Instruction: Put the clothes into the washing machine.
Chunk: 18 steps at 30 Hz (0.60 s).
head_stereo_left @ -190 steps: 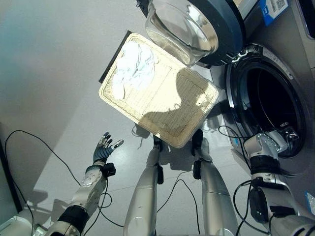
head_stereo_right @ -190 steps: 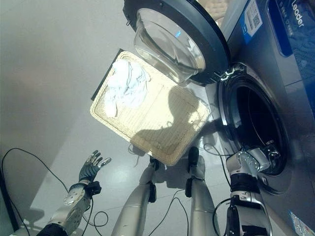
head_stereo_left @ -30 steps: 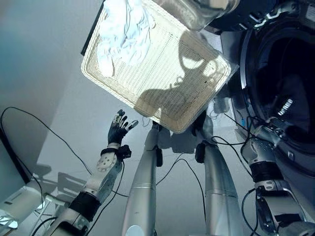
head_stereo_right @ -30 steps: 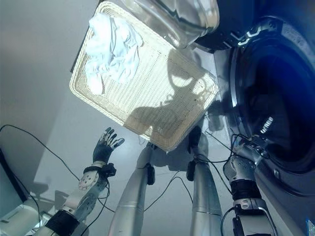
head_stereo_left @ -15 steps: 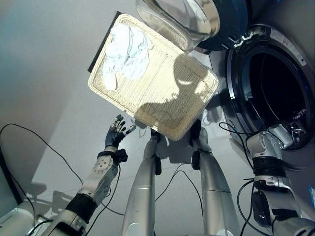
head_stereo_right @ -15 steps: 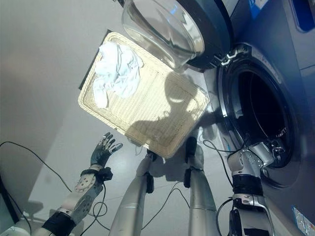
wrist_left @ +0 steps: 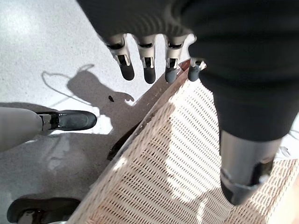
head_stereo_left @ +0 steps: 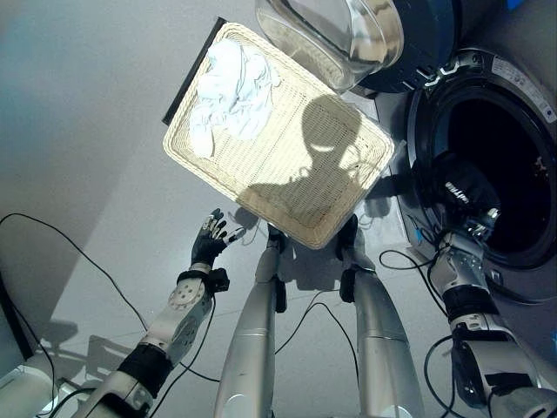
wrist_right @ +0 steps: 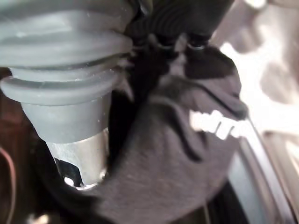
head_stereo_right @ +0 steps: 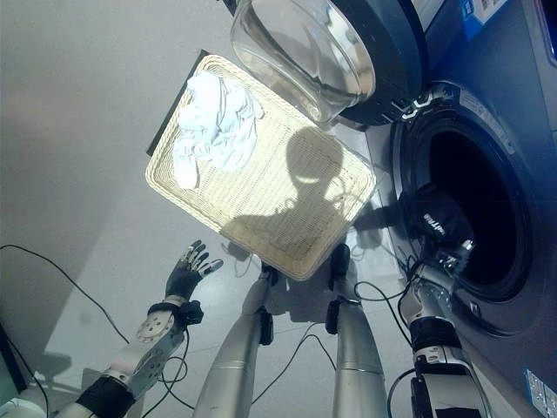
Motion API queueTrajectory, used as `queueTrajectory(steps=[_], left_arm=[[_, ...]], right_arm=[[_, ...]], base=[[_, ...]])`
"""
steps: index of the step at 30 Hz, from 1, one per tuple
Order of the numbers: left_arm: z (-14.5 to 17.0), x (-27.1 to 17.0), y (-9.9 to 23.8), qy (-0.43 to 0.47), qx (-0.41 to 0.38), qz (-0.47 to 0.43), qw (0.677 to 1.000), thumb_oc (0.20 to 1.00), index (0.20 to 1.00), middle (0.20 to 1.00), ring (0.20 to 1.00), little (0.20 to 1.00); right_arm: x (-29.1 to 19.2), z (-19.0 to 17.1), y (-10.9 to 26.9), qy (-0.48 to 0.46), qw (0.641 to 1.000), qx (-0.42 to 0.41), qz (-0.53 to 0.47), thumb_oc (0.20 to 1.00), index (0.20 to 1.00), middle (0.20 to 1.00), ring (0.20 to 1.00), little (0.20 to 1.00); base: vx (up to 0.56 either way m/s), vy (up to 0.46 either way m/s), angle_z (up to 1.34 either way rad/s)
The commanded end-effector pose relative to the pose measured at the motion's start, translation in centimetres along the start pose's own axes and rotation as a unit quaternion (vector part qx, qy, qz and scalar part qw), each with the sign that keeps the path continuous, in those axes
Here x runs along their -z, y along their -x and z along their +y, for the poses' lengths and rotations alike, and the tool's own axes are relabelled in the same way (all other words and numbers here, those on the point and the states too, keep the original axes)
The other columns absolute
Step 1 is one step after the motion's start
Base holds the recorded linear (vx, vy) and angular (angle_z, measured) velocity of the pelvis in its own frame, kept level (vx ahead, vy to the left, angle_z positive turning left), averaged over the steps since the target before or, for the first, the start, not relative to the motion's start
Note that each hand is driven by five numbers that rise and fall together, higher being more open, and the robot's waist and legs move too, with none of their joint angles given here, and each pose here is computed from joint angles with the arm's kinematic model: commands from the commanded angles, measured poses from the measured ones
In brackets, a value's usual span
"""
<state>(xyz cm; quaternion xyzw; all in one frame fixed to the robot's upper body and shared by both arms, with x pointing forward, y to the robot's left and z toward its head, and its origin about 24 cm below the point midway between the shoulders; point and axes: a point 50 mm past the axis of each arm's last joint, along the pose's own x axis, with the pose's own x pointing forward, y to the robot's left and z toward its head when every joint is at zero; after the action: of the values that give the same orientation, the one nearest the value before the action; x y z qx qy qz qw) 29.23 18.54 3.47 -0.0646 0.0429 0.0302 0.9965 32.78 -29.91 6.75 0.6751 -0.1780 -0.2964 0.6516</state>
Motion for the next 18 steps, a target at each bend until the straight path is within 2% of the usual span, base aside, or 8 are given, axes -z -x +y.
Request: queueTrajectory(steps=[1, 3, 6, 12, 18], left_arm=[[-0.5, -0.5, -0.4, -0.009, 0.008, -0.014, 1.0, 1.0, 1.0, 1.0, 1.0, 1.0], [-0.5, -0.3, -0.3, -0.005, 0.005, -0.013, 1.0, 1.0, 1.0, 1.0, 1.0, 1.0], [-0.5, -0.1, -0.2, -0.001, 0.003, -0.013, 1.0, 1.0, 1.0, 1.0, 1.0, 1.0], [-0.8, 0.6, 0.0, 0.013, -0.005, -0.012, 1.0, 1.0, 1.0, 1.0, 1.0, 1.0], [-0.4, 0.7, -0.3, 0.017, -0.013, -0.009, 1.0, 1.0, 1.0, 1.0, 1.0, 1.0]], right_arm=[[-2.3, 2.5, -0.4, 0.17, 0.98, -0.096, -0.043, 1.0, 1.0, 1.0, 1.0, 1.0], [-1.5, 2.4, 0.1, 0.218, 0.968, -0.117, -0.035, 1.0, 1.0, 1.0, 1.0, 1.0], [-0.7, 1.9, 0.8, 0.241, 0.961, -0.131, -0.021, 1.0, 1.0, 1.0, 1.0, 1.0], [1.6, 0.1, 2.4, 0.239, 0.962, -0.132, 0.014, 1.0, 1.0, 1.0, 1.0, 1.0], [1.3, 0.4, 2.0, 0.217, 0.968, -0.125, 0.011, 1.0, 1.0, 1.0, 1.0, 1.0]], base=[[-0.03, 0.052, 0.0], [-0.04, 0.091, 0.01], [-0.03, 0.086, -0.01], [-0.03, 0.114, -0.05], [-0.02, 0.086, -0.02]])
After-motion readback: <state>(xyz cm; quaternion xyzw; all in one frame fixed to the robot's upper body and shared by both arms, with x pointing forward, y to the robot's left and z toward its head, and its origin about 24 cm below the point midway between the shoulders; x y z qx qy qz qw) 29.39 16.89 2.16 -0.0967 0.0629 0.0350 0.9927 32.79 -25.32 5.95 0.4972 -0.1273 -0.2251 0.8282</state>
